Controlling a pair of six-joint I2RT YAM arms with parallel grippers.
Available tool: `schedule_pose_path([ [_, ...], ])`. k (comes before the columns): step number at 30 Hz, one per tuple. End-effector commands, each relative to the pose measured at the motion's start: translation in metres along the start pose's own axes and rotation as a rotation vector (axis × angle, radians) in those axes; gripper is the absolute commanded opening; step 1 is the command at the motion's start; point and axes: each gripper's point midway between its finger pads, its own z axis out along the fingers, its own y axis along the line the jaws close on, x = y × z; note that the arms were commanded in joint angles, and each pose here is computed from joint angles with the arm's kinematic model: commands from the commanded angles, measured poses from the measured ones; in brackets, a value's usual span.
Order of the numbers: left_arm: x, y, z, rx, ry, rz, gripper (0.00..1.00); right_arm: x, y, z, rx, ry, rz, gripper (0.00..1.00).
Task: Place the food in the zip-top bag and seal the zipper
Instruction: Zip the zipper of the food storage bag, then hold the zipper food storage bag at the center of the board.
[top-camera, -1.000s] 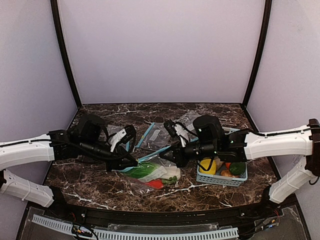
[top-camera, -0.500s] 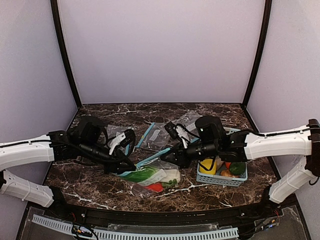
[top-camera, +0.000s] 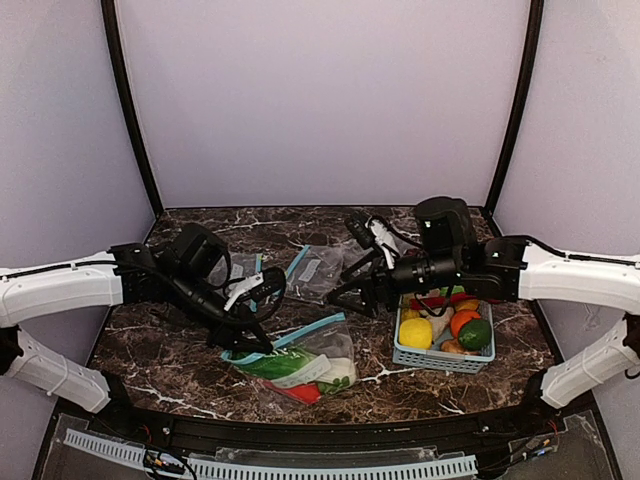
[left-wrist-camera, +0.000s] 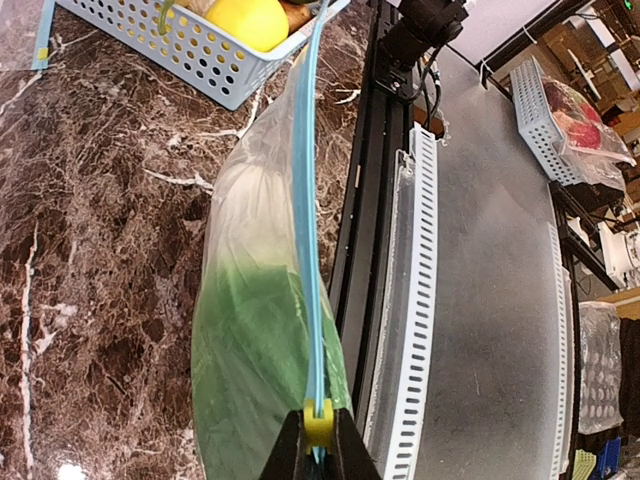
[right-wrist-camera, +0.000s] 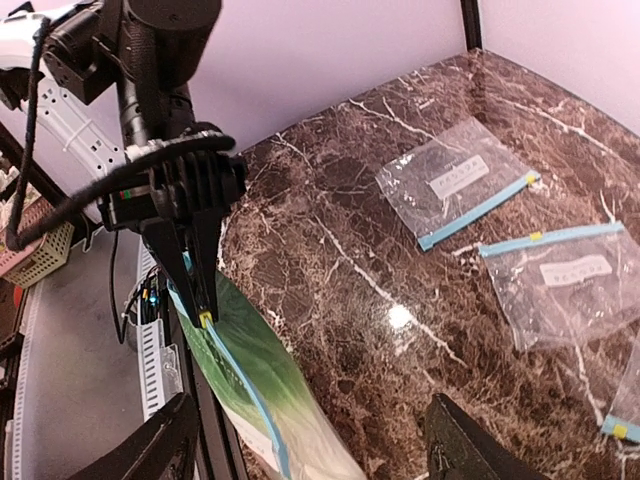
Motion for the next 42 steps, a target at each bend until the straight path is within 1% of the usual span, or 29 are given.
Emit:
schedule_pose_path([
  [1, -0.009, -0.015, -0.003, 0.073, 0.013, 0.046, 0.01, -0.016, 0.015, 0.007, -0.065, 0.016, -0.095, 0.76],
  [3, -0.014, -0.017, -0.003, 0.087, 0.011, 0.051, 0.01, -0.018, 0.021, 0.016, -0.103, 0.030, -0.109, 0.76],
  [7, -0.020, -0.020, -0.001, 0.114, 0.016, 0.052, 0.01, -0.011, 0.031, 0.035, -0.169, 0.067, -0.117, 0.68],
  [15, -0.023, -0.021, 0.000, 0.131, 0.019, 0.055, 0.01, 0.015, 0.051, 0.052, -0.277, 0.111, -0.071, 0.66],
  [26, -0.026, -0.024, 0.003, 0.163, 0.029, 0.060, 0.01, 0.038, 0.057, 0.070, -0.333, 0.176, -0.037, 0.49],
  [31, -0.026, -0.027, 0.004, 0.184, 0.031, 0.061, 0.01, 0.047, 0.059, 0.075, -0.366, 0.203, -0.024, 0.49],
  [35, -0.026, -0.027, 0.004, 0.186, 0.034, 0.062, 0.01, 0.052, 0.060, 0.077, -0.379, 0.216, -0.019, 0.44],
  [42, -0.028, -0.033, 0.004, 0.228, 0.026, 0.054, 0.01, 0.063, 0.055, 0.077, -0.364, 0.239, 0.001, 0.44],
])
